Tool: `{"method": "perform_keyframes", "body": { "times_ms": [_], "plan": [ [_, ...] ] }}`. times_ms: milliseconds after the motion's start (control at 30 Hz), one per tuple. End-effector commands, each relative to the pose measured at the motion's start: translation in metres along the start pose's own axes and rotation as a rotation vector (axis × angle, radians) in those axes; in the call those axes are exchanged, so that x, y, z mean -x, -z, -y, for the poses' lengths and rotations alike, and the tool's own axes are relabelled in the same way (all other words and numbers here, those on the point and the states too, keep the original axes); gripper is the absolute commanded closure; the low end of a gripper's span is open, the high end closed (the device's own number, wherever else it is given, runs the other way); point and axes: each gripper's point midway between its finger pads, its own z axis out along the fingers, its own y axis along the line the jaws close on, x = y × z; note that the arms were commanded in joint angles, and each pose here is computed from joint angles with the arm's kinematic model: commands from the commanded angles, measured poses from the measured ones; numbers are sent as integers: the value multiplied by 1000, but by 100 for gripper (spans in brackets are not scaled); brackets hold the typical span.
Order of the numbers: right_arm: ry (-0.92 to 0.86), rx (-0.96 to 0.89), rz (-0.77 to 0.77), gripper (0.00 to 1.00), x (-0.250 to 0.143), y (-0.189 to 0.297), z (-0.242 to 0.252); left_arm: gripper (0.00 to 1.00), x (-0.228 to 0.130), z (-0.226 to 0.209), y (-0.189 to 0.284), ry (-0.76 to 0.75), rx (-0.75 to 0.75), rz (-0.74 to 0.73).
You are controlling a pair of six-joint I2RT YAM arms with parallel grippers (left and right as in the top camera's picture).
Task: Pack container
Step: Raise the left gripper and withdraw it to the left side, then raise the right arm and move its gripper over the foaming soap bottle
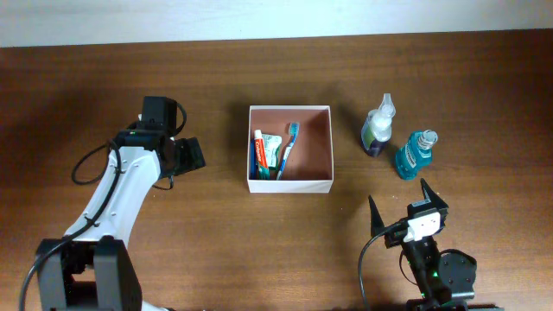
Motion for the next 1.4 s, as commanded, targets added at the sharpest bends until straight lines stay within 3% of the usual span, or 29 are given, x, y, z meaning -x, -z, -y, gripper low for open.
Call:
{"method": "perform_keyframes", "body": {
  "times_ms": [0,700,800,1067,1200,1367],
  "plan": [
    [-5,-10,-3,2,-3,0,2,0,0,-2,-3,3,10,-6],
    [-10,2,0,2,-2,0,0,0,0,-2,-3,3,10,-6],
    [-47,146,23,2,3,2,-25,0,0,-2,-3,3,10,-6],
    [-393,614,-33,2,12,31,-97,1,0,-2,-3,3,10,-6],
    [-448,641,-14,2,25,34,-99,1,0,-2,-3,3,10,-6],
    [-366,567,158,2,89,42,-80,1,0,-2,-3,3,10,-6]
  ]
}}
